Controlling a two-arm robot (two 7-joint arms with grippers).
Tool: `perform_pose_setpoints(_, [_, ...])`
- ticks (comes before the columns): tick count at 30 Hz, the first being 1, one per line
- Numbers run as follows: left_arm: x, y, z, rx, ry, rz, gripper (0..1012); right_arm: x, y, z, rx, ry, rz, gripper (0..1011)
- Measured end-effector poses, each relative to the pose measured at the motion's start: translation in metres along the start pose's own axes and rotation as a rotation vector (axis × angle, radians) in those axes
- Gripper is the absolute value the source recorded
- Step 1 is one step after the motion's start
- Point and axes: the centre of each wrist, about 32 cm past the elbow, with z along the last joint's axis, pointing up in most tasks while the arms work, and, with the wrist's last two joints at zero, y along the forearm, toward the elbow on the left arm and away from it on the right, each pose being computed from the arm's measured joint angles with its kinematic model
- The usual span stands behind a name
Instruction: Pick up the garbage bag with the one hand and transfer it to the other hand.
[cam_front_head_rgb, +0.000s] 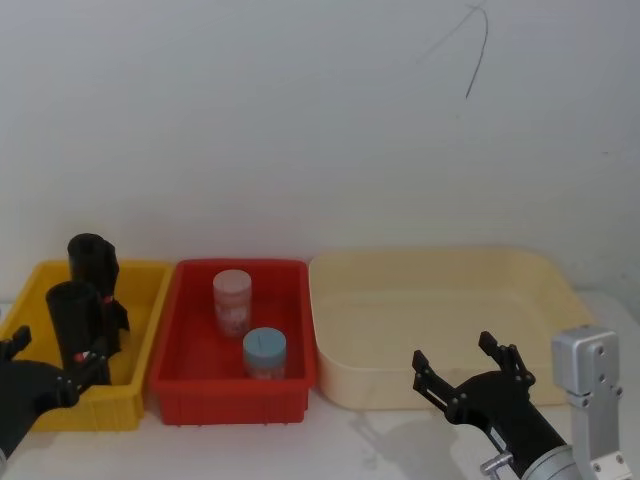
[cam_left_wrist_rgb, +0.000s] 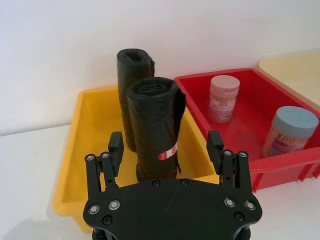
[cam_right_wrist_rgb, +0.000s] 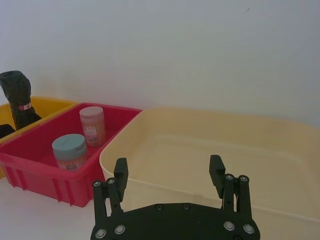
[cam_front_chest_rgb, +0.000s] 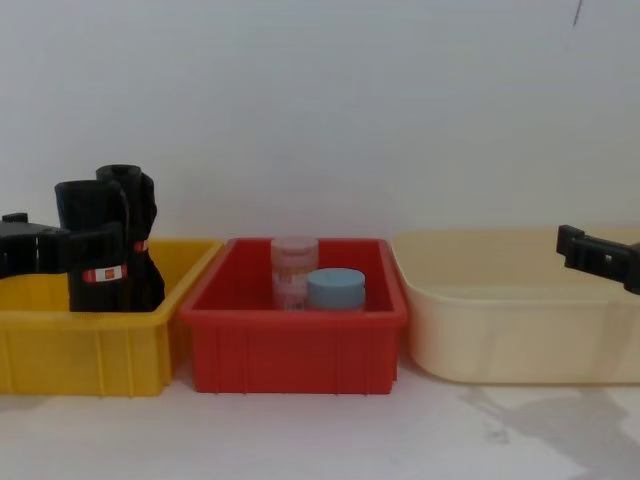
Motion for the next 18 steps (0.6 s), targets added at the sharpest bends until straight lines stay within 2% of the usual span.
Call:
perform_pose_setpoints(10, [0.0067,-0.0117,-0.0003,0.024,-0.024,0.005,1000,0.0,0.0,0.0,0.0,0.0,0.0,1000])
perform_pose_setpoints(18, [0.0079,-0.0235,-0.0011,0.037,-0.035,-0.01,1000,0.0,0.0,0.0,0.0,0.0,0.0,1000])
